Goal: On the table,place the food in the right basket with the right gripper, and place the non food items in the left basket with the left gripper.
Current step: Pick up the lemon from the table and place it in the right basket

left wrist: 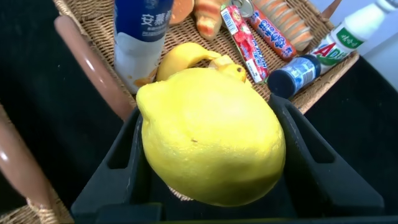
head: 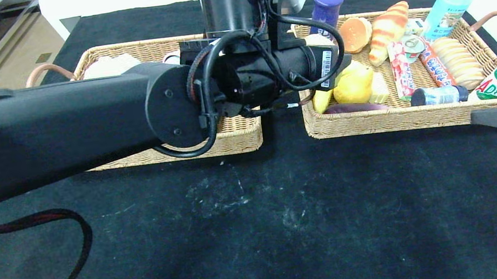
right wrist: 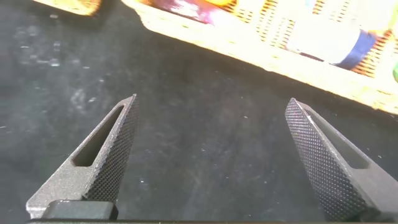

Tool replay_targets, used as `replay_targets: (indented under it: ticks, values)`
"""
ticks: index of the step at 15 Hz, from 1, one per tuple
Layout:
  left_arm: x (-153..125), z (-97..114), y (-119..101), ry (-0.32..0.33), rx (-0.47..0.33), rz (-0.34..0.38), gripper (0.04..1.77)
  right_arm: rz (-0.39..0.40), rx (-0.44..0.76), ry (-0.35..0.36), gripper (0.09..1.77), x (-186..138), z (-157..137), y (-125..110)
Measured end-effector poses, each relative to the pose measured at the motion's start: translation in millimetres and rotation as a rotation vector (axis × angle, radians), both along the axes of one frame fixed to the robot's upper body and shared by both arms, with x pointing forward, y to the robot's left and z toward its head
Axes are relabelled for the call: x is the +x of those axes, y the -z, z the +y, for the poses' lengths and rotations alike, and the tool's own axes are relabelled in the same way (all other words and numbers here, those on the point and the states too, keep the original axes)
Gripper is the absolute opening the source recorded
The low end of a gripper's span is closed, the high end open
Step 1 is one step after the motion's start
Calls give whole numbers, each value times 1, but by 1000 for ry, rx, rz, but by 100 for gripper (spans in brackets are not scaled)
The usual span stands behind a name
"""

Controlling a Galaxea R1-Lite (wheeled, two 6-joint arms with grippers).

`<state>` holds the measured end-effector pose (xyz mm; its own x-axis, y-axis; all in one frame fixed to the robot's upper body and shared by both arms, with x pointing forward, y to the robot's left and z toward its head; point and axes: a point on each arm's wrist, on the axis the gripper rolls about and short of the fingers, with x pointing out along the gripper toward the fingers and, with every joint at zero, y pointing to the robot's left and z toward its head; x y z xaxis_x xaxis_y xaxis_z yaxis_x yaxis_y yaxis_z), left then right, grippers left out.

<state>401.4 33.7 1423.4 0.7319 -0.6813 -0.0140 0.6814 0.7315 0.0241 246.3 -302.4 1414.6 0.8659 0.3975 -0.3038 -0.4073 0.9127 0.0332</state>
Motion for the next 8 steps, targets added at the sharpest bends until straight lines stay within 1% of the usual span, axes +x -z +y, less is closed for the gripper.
replay_targets:
  ticks: [2, 3, 7, 8]
  values:
    - [6, -6, 7, 0, 26, -37, 119, -14, 4, -3, 171, -4, -1, -2]
    - [8, -9, 10, -4, 25, -53, 119, -22, 6, -3, 171, -6, -1, -4]
    - [17, -17, 23, -13, 53, -92, 119, -44, 7, 3, 171, -12, -3, -7]
    - [19, -19, 26, -13, 56, -91, 119, -45, 6, 4, 171, -12, -4, -7]
